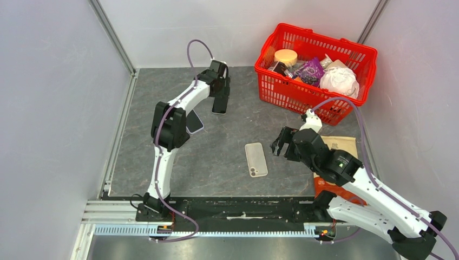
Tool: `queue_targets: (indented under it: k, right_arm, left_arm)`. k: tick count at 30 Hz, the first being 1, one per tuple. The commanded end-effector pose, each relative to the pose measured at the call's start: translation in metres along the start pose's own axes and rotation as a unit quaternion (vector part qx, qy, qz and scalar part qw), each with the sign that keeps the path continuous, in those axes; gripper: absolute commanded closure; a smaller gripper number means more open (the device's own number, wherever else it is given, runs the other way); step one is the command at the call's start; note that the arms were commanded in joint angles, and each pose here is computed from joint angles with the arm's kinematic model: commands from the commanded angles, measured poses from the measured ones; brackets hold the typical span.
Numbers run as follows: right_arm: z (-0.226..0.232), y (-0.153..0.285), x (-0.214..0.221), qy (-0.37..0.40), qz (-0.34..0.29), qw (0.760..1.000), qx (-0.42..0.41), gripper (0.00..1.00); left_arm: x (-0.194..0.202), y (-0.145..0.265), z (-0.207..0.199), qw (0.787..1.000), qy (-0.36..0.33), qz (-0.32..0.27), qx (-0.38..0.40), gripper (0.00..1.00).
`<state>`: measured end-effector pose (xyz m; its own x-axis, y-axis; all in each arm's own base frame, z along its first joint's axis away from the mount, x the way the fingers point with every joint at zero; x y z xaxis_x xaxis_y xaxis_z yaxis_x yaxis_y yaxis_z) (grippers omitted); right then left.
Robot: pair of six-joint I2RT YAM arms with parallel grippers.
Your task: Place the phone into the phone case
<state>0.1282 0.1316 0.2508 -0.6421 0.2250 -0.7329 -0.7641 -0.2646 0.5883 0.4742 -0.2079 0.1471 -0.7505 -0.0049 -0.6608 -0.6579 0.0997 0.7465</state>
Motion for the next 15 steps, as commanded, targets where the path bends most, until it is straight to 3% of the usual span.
queue_targets:
  k: [1,15]
  right_arm:
    - [0.009,0.007,-0.013,-0.01,-0.022,0.999,-0.027,0.07]
    - [0.009,0.006,-0.013,-0.007,-0.019,0.999,-0.025,0.07]
  left_arm:
    - [0.016,-0.012,0.0,0.995,-0.075,0.055,0.034,0.24]
    - [0.032,-0.026,0.005,0.993,-0.069,0.085,0.053,0.23]
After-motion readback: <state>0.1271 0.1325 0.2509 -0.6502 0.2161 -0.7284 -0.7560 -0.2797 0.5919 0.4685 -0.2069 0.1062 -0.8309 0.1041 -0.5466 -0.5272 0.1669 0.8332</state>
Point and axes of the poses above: each gripper's point midway between its finger pads, its own y axis back along the fingers, its own z axis along the line the jaws close on, x = y × z, the point moved 9 cm from there along y, back along the fingers, and after that the axes turned 5 degrees about y, right-handed, at the moved point
